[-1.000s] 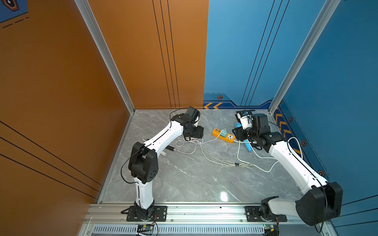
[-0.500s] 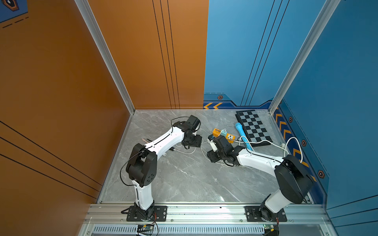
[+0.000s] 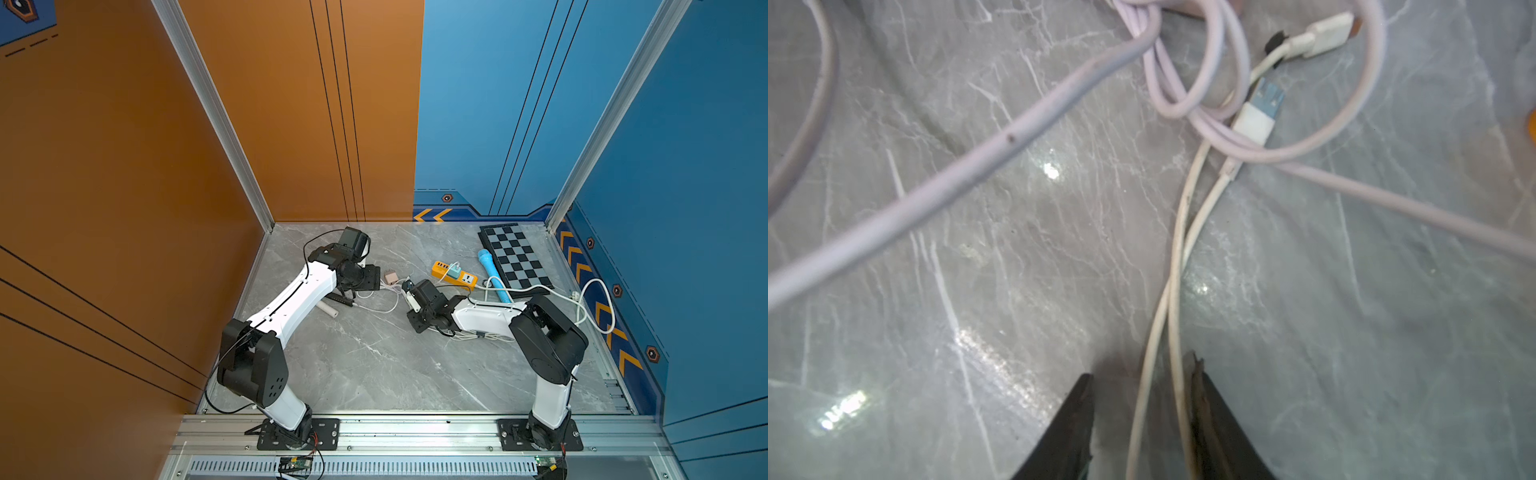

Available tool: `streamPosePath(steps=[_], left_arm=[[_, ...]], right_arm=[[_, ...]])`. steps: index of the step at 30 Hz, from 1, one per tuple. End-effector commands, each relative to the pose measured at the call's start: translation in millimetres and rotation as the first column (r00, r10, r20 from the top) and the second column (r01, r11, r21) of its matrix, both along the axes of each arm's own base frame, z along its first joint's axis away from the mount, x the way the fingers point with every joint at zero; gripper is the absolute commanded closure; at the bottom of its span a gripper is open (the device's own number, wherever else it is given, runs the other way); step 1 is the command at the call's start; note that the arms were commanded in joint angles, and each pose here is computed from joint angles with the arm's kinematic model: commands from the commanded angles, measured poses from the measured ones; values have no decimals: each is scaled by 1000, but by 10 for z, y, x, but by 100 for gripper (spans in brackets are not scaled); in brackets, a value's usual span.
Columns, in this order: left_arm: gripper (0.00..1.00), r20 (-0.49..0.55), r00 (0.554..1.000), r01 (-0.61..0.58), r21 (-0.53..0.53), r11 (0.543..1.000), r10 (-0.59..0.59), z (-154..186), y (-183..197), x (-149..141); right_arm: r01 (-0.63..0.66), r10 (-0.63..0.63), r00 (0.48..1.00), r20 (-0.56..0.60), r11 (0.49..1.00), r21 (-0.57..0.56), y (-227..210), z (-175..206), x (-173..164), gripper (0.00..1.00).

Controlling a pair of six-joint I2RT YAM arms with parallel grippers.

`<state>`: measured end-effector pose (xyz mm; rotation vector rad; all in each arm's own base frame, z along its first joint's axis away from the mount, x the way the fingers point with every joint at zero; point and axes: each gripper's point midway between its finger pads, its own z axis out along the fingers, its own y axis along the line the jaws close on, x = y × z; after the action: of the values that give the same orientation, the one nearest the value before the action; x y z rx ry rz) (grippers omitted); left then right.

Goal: Charge the electric toothbrush
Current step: Move the charging cable to the center of the board.

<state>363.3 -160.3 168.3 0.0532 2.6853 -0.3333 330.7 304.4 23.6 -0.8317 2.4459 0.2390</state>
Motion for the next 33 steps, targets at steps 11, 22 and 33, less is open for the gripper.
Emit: streamPosePath(steps=[11,22,33], left_arm=[[22,-5,1000,-6,4,1000,6,1,53,16],[21,9,1000,-2,3,1000,2,53,75,-28],[21,10,1000,-4,10,1000,4,33,107,-94]], right_arm=[[9,-45,976,-212,986,-167,-732,35,-866,93],[-395,345,880,-326,913,-101,-152,-92,-1580,86],[-102,102,995,-21,994,40,27,669,-903,69]])
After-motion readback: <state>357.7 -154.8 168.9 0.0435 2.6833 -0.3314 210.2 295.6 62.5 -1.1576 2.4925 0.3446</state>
